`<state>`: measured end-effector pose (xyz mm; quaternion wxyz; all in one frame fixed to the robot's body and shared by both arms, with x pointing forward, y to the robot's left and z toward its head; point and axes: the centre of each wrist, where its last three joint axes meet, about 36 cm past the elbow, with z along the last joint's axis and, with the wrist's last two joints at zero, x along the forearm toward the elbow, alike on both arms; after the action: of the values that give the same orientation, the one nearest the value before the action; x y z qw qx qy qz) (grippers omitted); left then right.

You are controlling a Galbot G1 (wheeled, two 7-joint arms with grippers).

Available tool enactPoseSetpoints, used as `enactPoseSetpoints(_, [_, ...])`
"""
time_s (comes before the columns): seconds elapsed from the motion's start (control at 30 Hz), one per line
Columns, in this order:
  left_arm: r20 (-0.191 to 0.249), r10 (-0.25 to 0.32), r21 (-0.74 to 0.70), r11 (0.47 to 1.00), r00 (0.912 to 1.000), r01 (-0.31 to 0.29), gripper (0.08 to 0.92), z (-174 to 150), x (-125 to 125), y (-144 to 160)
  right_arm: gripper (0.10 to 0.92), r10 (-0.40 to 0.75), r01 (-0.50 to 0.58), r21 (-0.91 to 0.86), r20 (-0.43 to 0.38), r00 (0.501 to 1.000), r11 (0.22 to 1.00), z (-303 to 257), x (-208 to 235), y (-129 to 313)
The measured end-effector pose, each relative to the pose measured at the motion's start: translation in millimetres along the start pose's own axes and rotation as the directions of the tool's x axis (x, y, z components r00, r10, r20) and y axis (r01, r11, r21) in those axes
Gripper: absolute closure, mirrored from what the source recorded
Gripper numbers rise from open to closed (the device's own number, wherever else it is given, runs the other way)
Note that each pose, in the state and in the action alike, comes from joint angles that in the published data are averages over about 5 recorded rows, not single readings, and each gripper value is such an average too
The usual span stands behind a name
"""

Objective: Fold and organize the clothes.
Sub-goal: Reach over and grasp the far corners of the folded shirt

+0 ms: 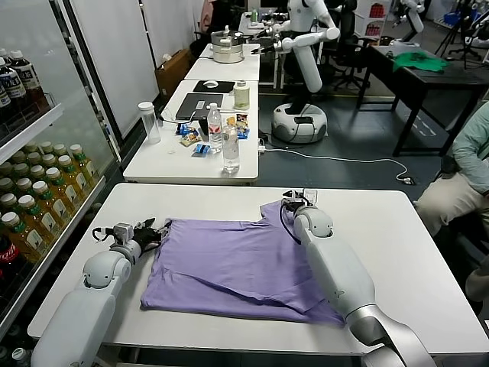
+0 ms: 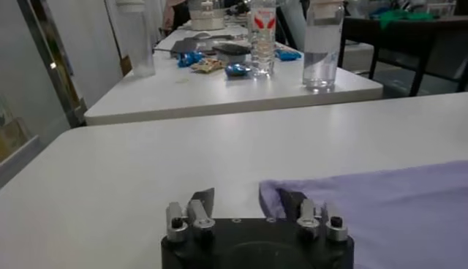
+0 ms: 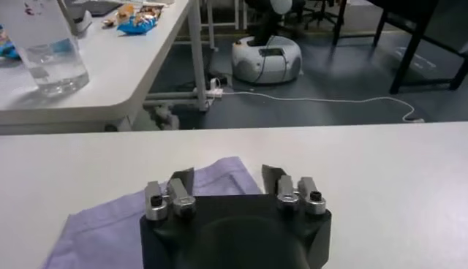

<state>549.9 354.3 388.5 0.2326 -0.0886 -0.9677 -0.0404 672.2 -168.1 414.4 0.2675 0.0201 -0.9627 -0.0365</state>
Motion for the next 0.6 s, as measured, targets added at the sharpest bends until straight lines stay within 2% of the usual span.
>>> enactPoseSetpoints(0.2, [0.007, 0.012, 0.010, 1.000, 0.9999, -0.012, 0.657, 2, 2, -1, 0.713, -0.020, 0.020, -0.007, 0.027, 0.999, 1.000, 4, 2, -2])
enactPoseSetpoints(0.4, [0.041, 0.015, 0.025, 1.000, 0.9990, -0.016, 0.829, -2, 12, 1, 0.876, -0.044, 0.043, 0.005, 0.090, 0.995, 0.999, -1, 22, -3])
enactPoseSetpoints(0.5, [0.063, 0.020, 0.037, 0.999, 0.9978, -0.022, 0.895, -3, 21, 1, 0.906, -0.058, 0.057, 0.013, 0.121, 0.991, 0.998, -2, 42, -5])
enactPoseSetpoints(0.6, [0.083, 0.026, 0.044, 0.999, 0.9962, -0.029, 0.914, -2, 33, 0, 0.906, -0.071, 0.069, 0.019, 0.147, 0.987, 0.997, -1, 66, -10])
